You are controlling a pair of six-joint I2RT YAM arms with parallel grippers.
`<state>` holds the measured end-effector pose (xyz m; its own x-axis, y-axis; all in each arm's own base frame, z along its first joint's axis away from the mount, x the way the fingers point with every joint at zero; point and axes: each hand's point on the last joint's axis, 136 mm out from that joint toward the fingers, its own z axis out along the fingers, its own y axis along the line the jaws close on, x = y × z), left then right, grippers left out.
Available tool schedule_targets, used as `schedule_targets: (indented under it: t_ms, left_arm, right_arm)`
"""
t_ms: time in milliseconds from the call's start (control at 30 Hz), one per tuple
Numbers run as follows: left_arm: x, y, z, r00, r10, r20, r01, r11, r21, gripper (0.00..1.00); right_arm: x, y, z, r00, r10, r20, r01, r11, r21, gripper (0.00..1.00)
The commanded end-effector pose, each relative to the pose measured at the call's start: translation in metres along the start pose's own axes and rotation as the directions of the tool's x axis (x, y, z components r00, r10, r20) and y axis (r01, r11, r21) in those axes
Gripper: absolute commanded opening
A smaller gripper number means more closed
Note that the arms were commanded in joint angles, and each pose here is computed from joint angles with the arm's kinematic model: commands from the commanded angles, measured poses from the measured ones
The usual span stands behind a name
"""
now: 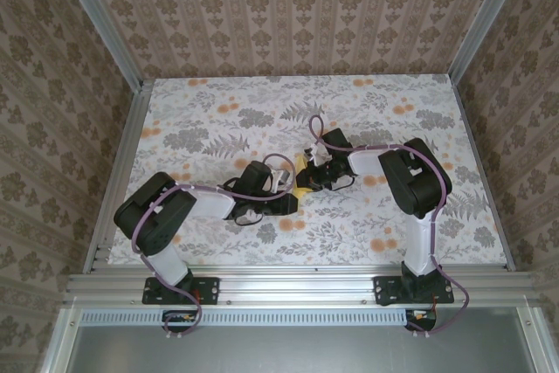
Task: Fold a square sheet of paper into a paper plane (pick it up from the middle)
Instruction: Fold the wing for the fifth time at the center of the table.
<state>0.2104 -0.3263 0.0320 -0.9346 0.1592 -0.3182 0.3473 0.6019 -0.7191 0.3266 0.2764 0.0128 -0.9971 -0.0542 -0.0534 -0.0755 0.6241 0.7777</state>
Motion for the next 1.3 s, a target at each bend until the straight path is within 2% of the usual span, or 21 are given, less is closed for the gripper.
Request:
schedule_targets:
  t_ms: [0,267,567,767,1100,1267]
  left_arm:
    - [-0.001,-0.005,0.005,1.0,0.007,-0.012,-0.007,1.0,0.014,0.3]
    - [0.003,0.003,0.005,0.999,0.007,-0.032,-0.008,0.999,-0.033,0.29]
    - [0.016,0.015,0.005,0.996,0.009,-0.089,-0.019,0.994,-0.108,0.16]
    - [0.021,0.022,0.003,0.994,0.005,-0.109,-0.021,0.989,-0.145,0.11]
    - [0.025,0.028,0.004,0.992,-0.004,-0.124,-0.018,0.985,-0.174,0.1]
    - [0.026,0.03,0.006,0.991,-0.009,-0.133,-0.016,0.984,-0.179,0.09]
  right_arm:
    - [0.027,-0.077,0.017,0.992,0.121,-0.033,-0.109,0.964,0.241,0.12]
    - [0.026,-0.075,0.016,0.992,0.119,-0.03,-0.109,0.965,0.239,0.12]
    - [0.015,-0.055,0.005,0.995,0.097,-0.002,-0.095,0.971,0.218,0.13]
    - [0.01,-0.042,-0.003,0.996,0.084,0.013,-0.085,0.976,0.202,0.16]
    - [0.005,-0.024,-0.018,0.998,0.048,0.035,-0.054,0.979,0.196,0.19]
    - [0.007,-0.015,-0.021,0.999,0.034,0.03,-0.038,0.985,0.167,0.24]
